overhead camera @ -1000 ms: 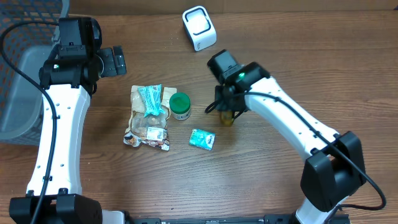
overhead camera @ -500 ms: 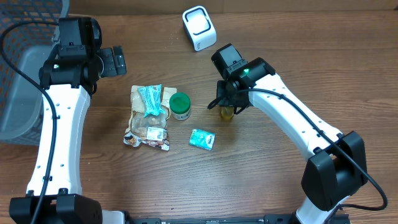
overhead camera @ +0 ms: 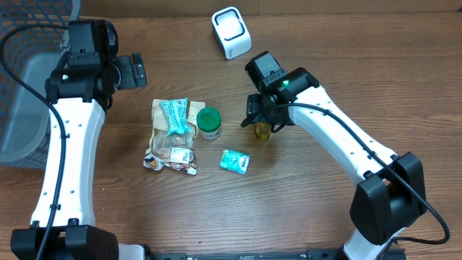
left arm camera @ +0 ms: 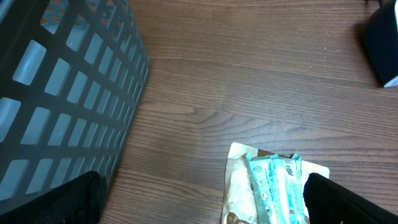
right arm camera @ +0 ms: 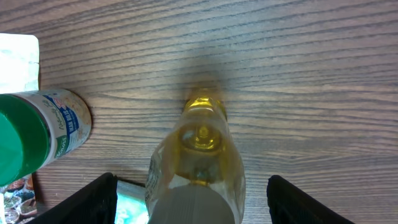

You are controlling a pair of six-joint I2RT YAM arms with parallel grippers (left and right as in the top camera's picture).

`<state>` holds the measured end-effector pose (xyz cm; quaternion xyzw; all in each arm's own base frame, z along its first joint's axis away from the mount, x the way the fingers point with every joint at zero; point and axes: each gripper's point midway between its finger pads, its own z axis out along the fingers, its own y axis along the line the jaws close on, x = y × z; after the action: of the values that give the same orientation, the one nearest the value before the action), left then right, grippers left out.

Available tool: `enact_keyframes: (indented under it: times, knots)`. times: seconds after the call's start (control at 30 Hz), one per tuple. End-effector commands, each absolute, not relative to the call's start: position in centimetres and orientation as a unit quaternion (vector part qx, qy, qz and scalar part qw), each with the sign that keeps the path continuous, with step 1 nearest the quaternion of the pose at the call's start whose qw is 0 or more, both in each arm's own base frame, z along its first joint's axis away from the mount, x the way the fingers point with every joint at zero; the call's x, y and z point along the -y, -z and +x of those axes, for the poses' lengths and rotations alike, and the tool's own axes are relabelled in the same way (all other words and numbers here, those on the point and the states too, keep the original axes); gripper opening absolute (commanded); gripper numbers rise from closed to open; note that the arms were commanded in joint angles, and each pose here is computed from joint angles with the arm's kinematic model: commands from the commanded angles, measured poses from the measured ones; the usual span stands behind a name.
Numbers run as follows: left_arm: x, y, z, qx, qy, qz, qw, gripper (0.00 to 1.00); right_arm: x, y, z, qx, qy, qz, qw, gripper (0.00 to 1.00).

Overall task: Scan the item barcode
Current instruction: 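Close the right gripper around the yellow bottle's neck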

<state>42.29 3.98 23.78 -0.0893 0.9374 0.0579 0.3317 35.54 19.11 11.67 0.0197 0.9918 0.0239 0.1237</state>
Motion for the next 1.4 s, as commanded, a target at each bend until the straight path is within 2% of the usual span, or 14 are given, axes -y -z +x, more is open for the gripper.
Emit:
enact_keyframes:
  times: [0.0, 0.23, 0.5, 0.6, 0.67, 0.73, 0.87, 1.0, 1.13, 1.37]
  knots:
    - [-4.1, -24.1, 42.4, -0.936, -0.063, -0.087, 0.335, 1.0, -19.0, -11.7, 35.5, -0.991, -0.024, 0.02, 0.128, 0.74]
    - [-4.1, -24.1, 42.4, -0.936, -0.063, -0.087, 0.335, 0.99, -18.7, -10.9, 35.9, -0.99, -0.016, 0.021, 0.14, 0.7]
    - [-4.1, -24.1, 42.4, -0.936, -0.063, -0.087, 0.335, 1.0, -18.9, -10.6, 36.2, -0.989, -0.017, 0.0, 0.148, 0.55]
    - [-4.1, -24.1, 42.4, -0.936, -0.063, -0.087, 0.335, 1.0, -18.9, -10.7, 36.4, -0.988, -0.018, 0.0, 0.151, 0.55]
    - [-4.1, -24.1, 42.4, -0.936, -0.063, -0.087, 0.335, 0.99, -18.9, -10.7, 36.7, -0.988, -0.02, 0.002, 0.156, 0.62]
    - [-4.1, -24.1, 42.4, -0.936, -0.063, -0.087, 0.335, 1.0, -19.0, -10.8, 37.0, -0.987, -0.022, 0.003, 0.161, 0.64]
    - [-4.1, -24.1, 42.4, -0.936, -0.063, -0.087, 0.335, 1.0, -19.0, -10.9, 37.1, -0.986, -0.024, 0.002, 0.164, 0.62]
    - [-4.1, -24.1, 42.4, -0.936, -0.063, -0.087, 0.335, 1.0, -18.9, -10.8, 36.9, -0.987, -0.022, 0.002, 0.16, 0.51]
    - [-4.1, -24.1, 42.4, -0.936, -0.063, -0.087, 0.335, 1.0, -18.8, -10.7, 36.7, -0.988, -0.019, 0.002, 0.155, 0.46]
    - [-4.1, -24.1, 42.4, -0.936, -0.063, -0.087, 0.335, 0.99, -17.8, -11.8, 37.2, -0.987, -0.033, 0.019, 0.154, 0.27]
